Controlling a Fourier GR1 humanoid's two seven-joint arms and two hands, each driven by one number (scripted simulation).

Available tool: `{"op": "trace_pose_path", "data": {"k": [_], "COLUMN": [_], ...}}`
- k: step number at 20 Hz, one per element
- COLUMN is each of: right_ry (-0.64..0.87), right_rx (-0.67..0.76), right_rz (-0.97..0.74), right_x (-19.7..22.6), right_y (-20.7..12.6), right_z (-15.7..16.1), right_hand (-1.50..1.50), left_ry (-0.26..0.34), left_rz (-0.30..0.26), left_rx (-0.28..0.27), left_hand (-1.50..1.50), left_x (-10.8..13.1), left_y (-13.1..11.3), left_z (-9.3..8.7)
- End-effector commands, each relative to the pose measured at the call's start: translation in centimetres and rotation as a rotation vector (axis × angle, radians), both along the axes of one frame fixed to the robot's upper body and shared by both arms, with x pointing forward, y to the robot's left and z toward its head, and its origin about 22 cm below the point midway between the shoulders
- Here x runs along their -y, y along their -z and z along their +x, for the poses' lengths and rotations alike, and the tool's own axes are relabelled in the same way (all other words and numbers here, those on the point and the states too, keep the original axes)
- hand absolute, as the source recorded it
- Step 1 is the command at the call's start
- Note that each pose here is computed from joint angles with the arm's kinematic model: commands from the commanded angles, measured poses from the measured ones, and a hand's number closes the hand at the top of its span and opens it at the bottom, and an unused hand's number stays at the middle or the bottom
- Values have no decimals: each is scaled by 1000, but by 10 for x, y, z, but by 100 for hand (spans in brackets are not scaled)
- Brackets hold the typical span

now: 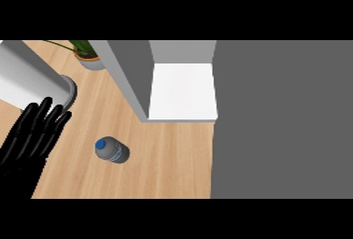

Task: Pick up the bottled water, place it into the cabinet and close the cabinet

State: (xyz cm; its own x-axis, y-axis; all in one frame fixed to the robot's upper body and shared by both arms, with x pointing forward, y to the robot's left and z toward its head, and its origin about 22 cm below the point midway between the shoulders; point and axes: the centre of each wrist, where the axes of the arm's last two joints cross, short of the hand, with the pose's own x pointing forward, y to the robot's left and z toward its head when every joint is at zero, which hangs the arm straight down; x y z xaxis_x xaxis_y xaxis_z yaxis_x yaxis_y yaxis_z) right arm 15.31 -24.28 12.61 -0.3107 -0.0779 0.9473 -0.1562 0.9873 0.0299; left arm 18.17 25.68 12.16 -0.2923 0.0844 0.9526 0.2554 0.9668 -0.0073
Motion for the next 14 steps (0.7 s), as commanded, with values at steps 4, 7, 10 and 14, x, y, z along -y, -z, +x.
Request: {"op": "trace_pose_path", "data": {"k": [4, 7, 10, 14], "right_ry": [-17, -34, -29, -41], "right_rx": [-47, -47, -30, -51], "right_rz": [37, 12, 23, 16], "right_x": [-3, 8, 0, -1], "right_y": [-16, -28, -14, -19], "right_z": [-56, -56, -59, -72], "right_hand": [-150, -150, -150, -150], "left_ry": [-12, -5, -58, -65], "left_rz": [0, 35, 30, 49], "left_rx": [-62, -75, -98, -99], "left_hand": [-150, -150, -150, -150], "left_x": [-1, -6, -5, -1], "left_y": [-4, 5, 14, 30], "left_z": [-40, -44, -51, -43]}}
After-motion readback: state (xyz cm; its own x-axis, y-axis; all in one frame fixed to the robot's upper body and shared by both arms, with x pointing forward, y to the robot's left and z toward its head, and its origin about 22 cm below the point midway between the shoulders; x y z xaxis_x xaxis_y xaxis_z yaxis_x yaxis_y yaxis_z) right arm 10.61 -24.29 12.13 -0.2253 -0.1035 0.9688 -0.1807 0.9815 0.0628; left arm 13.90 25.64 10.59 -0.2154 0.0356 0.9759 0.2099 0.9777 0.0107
